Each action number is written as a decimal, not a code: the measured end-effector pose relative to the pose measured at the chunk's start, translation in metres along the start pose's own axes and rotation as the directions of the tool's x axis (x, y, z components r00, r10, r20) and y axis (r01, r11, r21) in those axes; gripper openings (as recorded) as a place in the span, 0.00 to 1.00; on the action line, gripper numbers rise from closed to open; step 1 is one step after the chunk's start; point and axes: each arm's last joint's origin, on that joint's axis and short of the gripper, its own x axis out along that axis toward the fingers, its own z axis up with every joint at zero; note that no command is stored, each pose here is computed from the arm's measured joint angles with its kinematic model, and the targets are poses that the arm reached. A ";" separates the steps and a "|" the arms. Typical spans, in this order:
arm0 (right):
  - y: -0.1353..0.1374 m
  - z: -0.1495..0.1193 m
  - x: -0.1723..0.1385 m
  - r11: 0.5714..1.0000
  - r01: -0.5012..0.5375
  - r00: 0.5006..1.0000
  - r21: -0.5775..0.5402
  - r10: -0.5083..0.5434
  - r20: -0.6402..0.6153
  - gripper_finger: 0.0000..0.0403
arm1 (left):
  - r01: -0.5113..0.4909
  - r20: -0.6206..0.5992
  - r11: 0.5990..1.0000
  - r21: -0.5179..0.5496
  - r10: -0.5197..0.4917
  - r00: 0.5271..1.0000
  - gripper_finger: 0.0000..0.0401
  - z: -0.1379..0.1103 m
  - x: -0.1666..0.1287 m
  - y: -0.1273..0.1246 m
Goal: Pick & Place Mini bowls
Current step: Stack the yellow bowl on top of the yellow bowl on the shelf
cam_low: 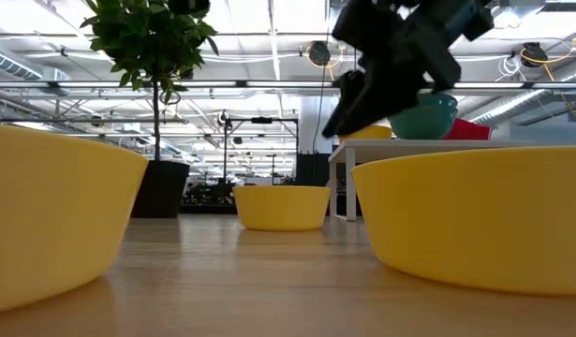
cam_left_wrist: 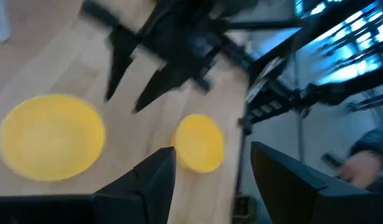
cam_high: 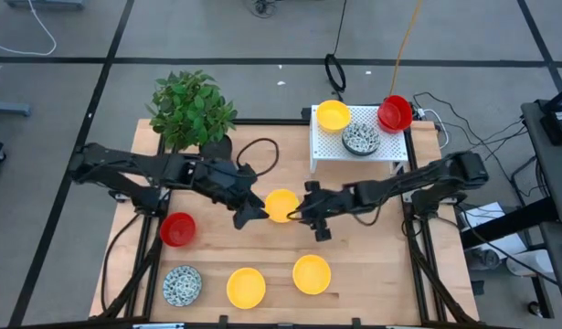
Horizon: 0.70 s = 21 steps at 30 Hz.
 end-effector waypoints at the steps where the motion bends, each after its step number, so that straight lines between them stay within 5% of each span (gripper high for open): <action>1: 0.002 -0.001 0.005 1.000 -0.006 1.000 -0.016 0.006 -0.016 0.46 | 0.003 0.001 1.000 -0.002 -0.003 1.000 0.53 -0.001 -0.003 -0.001; 7: 0.010 -0.007 0.035 0.990 -0.046 0.997 -0.135 0.038 -0.061 0.46 | 0.027 0.009 1.000 0.001 -0.027 1.000 0.53 -0.003 -0.006 -0.007; 15: 0.009 -0.020 0.068 0.985 0.054 0.994 -0.164 -0.068 -0.082 0.46 | 0.027 0.009 1.000 -0.007 -0.027 1.000 0.53 -0.003 -0.005 -0.007; 21: 0.015 -0.027 0.074 0.984 0.029 0.991 -0.177 -0.052 -0.126 0.30 | 0.027 0.009 1.000 -0.007 -0.027 1.000 0.53 -0.003 -0.005 -0.007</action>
